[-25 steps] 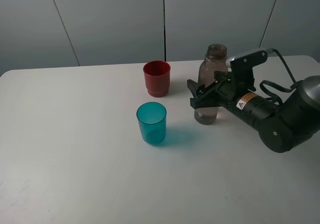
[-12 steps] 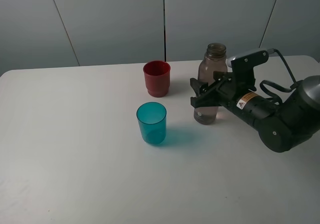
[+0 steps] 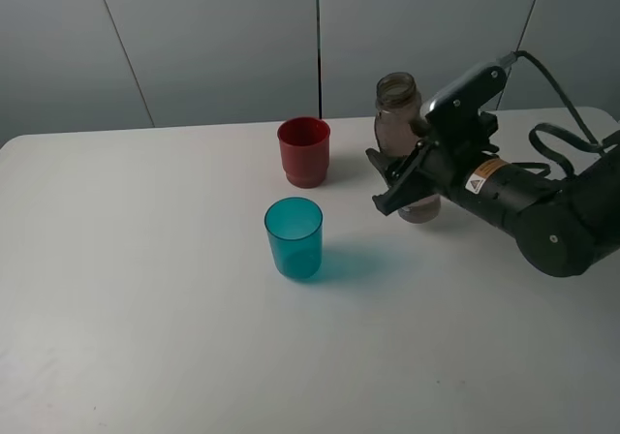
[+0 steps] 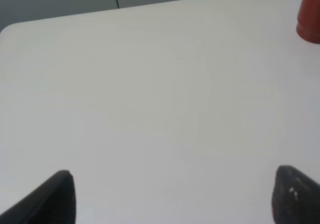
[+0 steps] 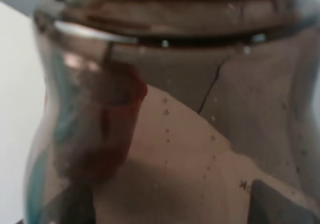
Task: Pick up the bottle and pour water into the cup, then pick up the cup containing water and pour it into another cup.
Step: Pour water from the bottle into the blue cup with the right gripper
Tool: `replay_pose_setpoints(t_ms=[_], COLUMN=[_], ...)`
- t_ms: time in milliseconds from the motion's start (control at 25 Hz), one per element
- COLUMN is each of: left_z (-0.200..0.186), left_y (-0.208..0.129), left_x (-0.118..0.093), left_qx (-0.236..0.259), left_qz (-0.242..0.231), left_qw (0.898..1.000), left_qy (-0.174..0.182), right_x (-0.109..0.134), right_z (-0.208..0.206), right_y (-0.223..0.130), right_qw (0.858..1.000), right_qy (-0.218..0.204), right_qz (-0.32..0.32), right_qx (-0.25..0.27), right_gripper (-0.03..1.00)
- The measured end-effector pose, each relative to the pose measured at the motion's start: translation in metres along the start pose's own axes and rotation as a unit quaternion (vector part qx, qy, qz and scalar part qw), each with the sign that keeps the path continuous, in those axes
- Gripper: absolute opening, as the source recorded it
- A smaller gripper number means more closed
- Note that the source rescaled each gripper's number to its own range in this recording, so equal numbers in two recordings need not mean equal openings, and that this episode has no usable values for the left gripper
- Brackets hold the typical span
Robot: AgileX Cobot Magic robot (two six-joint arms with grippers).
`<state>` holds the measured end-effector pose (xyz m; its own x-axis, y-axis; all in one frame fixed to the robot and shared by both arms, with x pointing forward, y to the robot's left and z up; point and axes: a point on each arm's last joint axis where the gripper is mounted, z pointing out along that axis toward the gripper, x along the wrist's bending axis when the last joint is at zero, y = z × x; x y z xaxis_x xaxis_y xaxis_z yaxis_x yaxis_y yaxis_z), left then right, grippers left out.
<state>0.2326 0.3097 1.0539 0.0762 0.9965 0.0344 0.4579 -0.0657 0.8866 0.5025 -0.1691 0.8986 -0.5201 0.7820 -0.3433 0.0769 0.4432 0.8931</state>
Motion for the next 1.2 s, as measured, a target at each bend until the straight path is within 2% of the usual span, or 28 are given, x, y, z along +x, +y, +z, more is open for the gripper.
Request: replay_pose_setpoints(t_ms=[200,440,560,800,1040,1200], left_z=[0.0,0.0,0.0,0.0,0.0,0.0], left_y=[0.0,0.0,0.0,0.0,0.0,0.0], left_x=[0.0,0.0,0.0,0.0,0.0,0.0], left_qx=[0.0,0.0,0.0,0.0,0.0,0.0], left_qz=[0.0,0.0,0.0,0.0,0.0,0.0], left_qw=[1.0,1.0,1.0,1.0,1.0,1.0], left_qy=[0.0,0.0,0.0,0.0,0.0,0.0], right_x=[0.004,0.028,0.034,0.036,0.032,0.032], right_z=[-0.008,-0.005,-0.004,-0.003,0.007,0.013], right_y=[0.014,0.024,0.029,0.03,0.039,0.039], right_qw=[0.995,0.972,0.959,0.934,0.92,0.9], right_qy=[0.0,0.019,0.027,0.039,0.028,0.031], right_qz=[-0.092,-0.226,-0.275,-0.348,-0.383,-0.428], right_qx=[0.028,0.065,0.062,0.067,0.072,0.079], right_gripper=[0.04,0.04,0.04,0.04,0.04,0.04])
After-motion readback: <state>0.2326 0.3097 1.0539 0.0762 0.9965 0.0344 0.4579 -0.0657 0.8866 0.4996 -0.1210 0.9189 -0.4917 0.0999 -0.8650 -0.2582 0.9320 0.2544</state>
